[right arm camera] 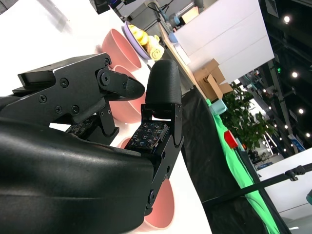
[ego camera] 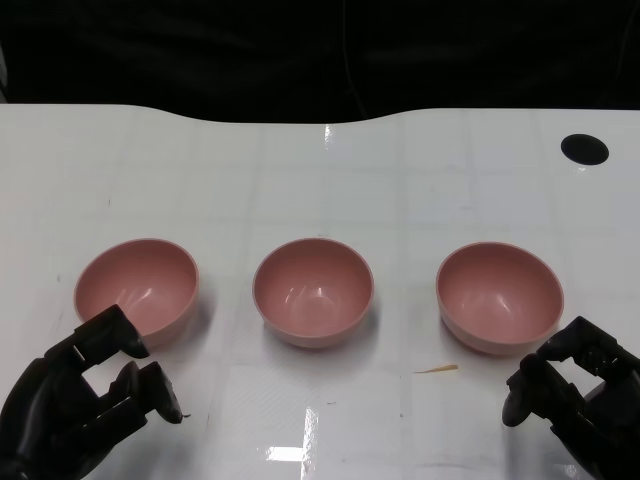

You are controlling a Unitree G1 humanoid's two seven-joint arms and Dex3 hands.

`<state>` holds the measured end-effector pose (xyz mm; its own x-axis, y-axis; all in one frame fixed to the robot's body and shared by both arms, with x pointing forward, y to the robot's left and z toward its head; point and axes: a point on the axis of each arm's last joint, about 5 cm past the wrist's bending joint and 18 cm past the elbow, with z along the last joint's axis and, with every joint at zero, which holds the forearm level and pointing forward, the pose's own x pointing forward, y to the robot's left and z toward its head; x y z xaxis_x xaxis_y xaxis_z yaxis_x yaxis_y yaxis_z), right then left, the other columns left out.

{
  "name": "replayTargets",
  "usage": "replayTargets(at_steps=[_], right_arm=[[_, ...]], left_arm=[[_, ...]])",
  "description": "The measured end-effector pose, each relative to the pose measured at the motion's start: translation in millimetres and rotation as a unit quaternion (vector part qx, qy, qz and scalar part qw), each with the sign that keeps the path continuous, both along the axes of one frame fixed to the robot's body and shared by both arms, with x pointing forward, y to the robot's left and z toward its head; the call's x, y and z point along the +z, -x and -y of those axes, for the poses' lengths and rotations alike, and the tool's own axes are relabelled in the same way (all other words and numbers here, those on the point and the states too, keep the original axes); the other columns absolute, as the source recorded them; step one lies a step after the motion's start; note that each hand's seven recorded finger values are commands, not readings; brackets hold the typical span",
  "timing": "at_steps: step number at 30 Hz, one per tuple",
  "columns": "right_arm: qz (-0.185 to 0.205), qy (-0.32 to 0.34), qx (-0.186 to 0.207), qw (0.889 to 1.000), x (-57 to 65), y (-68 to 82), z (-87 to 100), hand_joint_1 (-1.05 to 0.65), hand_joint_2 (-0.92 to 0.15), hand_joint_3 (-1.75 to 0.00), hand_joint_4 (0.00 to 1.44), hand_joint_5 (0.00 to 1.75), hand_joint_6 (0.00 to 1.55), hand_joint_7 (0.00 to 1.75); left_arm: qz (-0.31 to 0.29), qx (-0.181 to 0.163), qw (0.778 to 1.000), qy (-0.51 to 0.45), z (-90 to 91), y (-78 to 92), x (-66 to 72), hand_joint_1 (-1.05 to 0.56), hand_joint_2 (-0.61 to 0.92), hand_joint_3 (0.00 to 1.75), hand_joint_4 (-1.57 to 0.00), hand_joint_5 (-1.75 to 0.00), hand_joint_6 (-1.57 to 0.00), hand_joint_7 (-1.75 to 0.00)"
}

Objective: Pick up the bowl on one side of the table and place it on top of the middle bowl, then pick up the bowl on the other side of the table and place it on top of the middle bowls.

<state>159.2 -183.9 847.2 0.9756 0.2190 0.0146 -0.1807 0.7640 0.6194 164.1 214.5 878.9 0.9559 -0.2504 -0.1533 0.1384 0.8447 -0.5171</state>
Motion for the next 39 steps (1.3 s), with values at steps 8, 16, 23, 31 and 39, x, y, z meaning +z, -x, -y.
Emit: replayTargets(at_steps=[8,16,23,31,39], right_arm=[[-0.002,0.001,-0.003,1.0,0.2,-0.1,-0.1,-0.1,-0.77,-0.6,0.92,1.44,0.9,1.08],[-0.002,0.001,-0.003,1.0,0.1,0.0,-0.1,-0.09,-0.77,-0.59,0.92,1.43,0.91,1.06],[-0.002,0.001,-0.003,1.0,0.1,-0.1,-0.1,-0.09,-0.77,-0.59,0.92,1.43,0.91,1.06],[-0.002,0.001,-0.003,1.0,0.5,-0.1,-0.2,-0.09,-0.77,-0.61,0.93,1.42,0.92,1.05],[-0.001,0.001,-0.001,1.0,0.5,-0.1,-0.2,-0.11,-0.77,-0.61,0.92,1.42,0.9,1.06]], left_arm=[[-0.002,0.003,1.0,-0.002,0.3,-0.1,1.1,0.1,0.87,1.3,-0.8,-1.75,-0.65,-1.75],[-0.002,0.003,1.0,-0.002,0.5,-0.2,1.3,0.11,0.87,1.3,-0.8,-1.75,-0.65,-1.75],[-0.001,0.003,1.0,-0.004,0.6,-0.3,1.4,0.11,0.87,1.3,-0.81,-1.75,-0.65,-1.75],[0.004,0.008,1.0,-0.013,1.4,0.1,4.9,0.16,0.86,1.28,-0.79,-1.75,-0.63,-1.75],[0.053,0.082,0.988,-0.119,12.7,5.3,8.9,0.09,0.62,1.09,-0.29,-1.59,-0.41,-1.36]])
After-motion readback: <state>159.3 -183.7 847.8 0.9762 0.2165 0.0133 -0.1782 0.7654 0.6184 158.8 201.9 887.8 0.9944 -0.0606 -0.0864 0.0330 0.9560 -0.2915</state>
